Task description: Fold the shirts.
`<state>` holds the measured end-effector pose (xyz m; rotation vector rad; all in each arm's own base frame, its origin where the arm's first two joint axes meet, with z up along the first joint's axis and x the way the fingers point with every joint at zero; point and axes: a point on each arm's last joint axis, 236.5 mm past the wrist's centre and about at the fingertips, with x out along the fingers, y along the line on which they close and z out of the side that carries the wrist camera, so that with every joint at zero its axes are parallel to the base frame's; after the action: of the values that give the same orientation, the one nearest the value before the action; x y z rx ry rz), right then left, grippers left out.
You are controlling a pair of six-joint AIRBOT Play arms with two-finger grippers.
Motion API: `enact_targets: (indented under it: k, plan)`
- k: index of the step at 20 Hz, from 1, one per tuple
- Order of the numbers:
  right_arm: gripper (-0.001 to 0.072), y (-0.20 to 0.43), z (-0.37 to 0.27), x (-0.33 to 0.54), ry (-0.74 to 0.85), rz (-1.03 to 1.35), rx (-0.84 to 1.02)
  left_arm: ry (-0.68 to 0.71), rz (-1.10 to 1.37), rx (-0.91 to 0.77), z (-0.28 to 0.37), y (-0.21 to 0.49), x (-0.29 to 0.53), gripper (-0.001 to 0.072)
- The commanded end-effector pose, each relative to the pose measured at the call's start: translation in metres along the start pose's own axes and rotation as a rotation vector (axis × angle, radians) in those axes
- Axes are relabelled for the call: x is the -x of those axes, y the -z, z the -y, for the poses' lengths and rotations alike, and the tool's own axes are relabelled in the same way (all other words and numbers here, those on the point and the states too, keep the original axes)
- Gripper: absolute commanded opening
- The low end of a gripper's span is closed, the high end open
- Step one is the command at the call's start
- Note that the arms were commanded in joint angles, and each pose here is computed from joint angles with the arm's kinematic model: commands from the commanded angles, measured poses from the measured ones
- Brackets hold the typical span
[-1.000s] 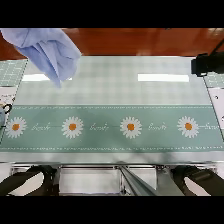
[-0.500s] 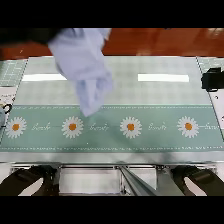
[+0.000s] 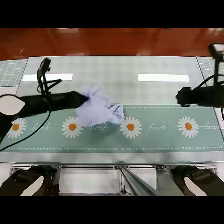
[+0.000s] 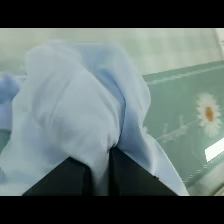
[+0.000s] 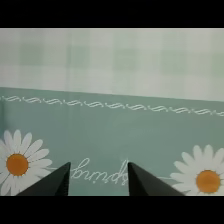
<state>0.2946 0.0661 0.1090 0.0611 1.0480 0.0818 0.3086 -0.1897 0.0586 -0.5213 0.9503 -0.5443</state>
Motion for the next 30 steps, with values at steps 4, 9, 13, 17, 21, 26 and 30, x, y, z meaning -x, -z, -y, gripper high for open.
enact_targets:
  k: [4,9,13,17,21,26,30]
  plan:
    - [0.0409,0.051,-0.035,-0.067,-0.168,-0.082,-0.114,-0.147,-0.246,0.283,-0.107,0.092,-0.003,0.0205]
    - [0.0418,-0.001,-0.071,-0.022,-0.318,0.059,-0.012,-0.051,-0.255,0.144,-0.057,0.028,0.029,0.0506]
    - [0.0418,-0.044,0.03,0.017,-0.054,0.159,-0.101,-0.177,0.103,0.058,-0.065,-0.095,0.119,0.0506]
    - [0.0417,-0.013,0.055,-0.038,-0.207,0.118,-0.431,-0.121,-0.044,0.44,-0.119,-0.02,0.091,0.0505]
    - [0.0416,0.011,0.008,-0.091,-0.428,0.003,-0.499,0.155,-0.282,0.591,-0.092,0.071,0.029,0.0506]
    - [0.0416,0.035,-0.063,-0.144,-0.613,-0.195,-0.478,0.111,-0.339,0.564,-0.097,0.096,-0.017,0.0505]
    - [0.0416,0.049,-0.103,-0.169,-0.69,-0.292,-0.48,0.164,-0.339,0.435,-0.079,0.094,-0.023,0.0026]
